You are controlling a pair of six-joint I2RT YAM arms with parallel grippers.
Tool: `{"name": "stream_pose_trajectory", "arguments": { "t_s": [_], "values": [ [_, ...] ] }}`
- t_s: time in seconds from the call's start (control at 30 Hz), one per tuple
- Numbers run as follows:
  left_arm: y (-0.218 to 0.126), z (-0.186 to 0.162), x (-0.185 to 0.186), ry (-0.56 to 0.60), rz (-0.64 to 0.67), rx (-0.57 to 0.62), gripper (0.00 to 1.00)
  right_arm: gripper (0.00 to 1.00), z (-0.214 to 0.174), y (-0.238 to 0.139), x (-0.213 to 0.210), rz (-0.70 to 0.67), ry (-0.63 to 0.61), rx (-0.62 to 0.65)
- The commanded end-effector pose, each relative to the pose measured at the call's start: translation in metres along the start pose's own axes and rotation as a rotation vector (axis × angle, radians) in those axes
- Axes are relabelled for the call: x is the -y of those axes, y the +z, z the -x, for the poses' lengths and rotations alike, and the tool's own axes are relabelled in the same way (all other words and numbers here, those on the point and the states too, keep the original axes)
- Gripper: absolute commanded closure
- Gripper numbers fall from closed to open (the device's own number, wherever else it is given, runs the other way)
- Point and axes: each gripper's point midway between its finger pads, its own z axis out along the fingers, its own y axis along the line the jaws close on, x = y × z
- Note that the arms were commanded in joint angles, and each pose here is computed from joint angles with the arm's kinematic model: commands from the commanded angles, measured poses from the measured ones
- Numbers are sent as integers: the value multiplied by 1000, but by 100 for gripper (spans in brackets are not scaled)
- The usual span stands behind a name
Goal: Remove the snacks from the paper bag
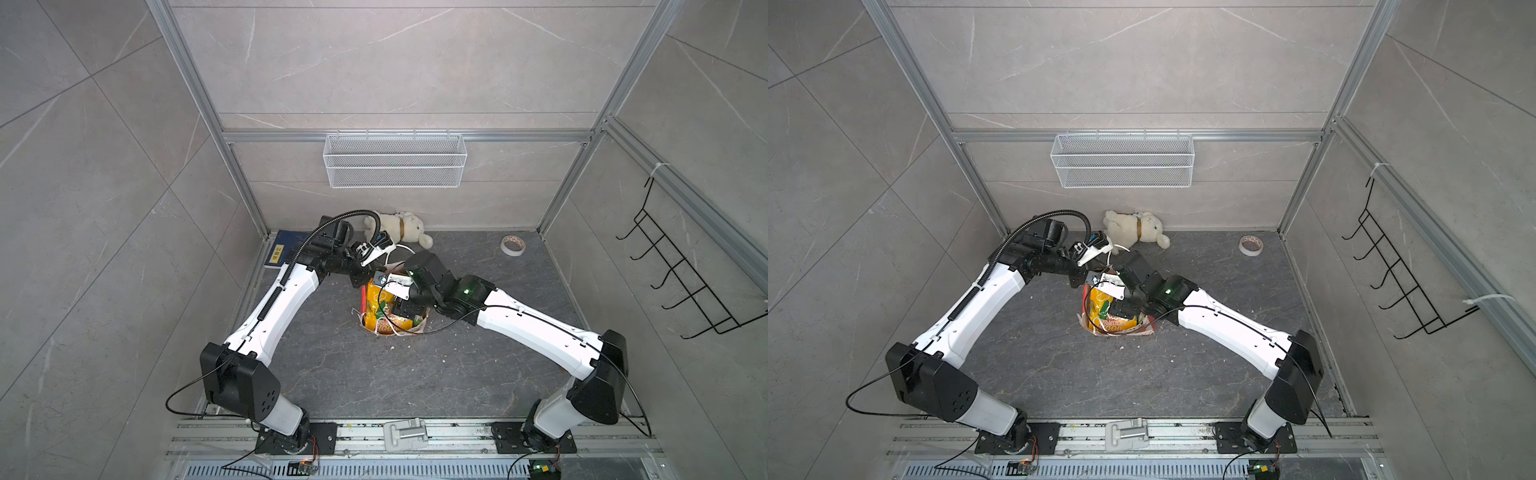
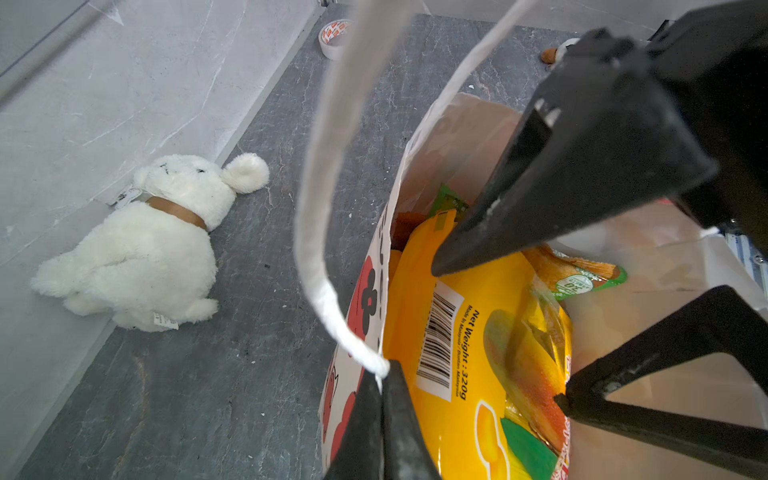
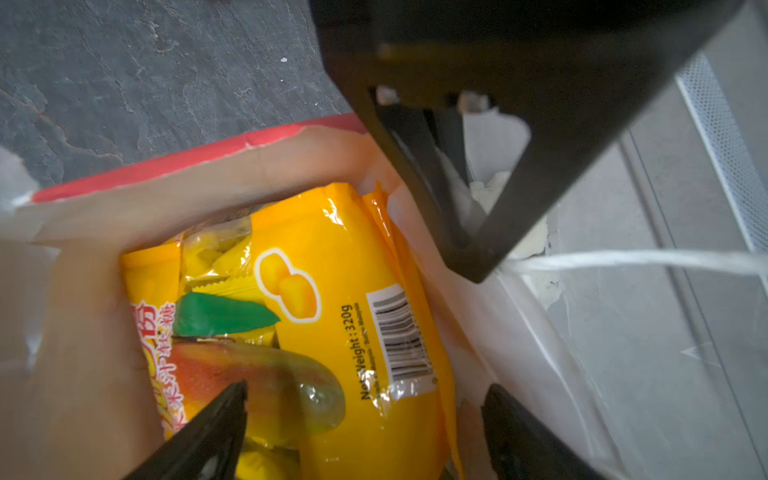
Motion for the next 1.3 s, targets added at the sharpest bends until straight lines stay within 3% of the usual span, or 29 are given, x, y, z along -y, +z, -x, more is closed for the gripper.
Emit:
{"name": "stream_pose_trajectory", "arguments": {
  "t_s": [0.0,0.13,0.37,0.6,0.73,0.83,0.97,1.27],
  "values": [
    [-2,22,20,39,-69,72,100,4,-3,28,-12,22,-45,-16],
    [-2,23,20,42,-69,79,100,1,6,31,-19,59,-43,14],
    [-5,29,20,57,-68,96,100,4,29,-15,-4,50,5,147],
    [-8,34,24,69,-72,135,100,22,33,-60,-12,156,13,228],
    [-9,33,28,66,-84,131,100,28,16,-53,-24,184,-29,173],
    [-12,33,30,73,-86,134,100,25,3,-41,-21,159,-33,97],
    [-18,34,35,86,-83,137,100,18,-1,-32,-7,89,17,45],
    [-24,32,43,102,-73,161,100,20,-18,-31,3,31,164,-84]
  ]
}}
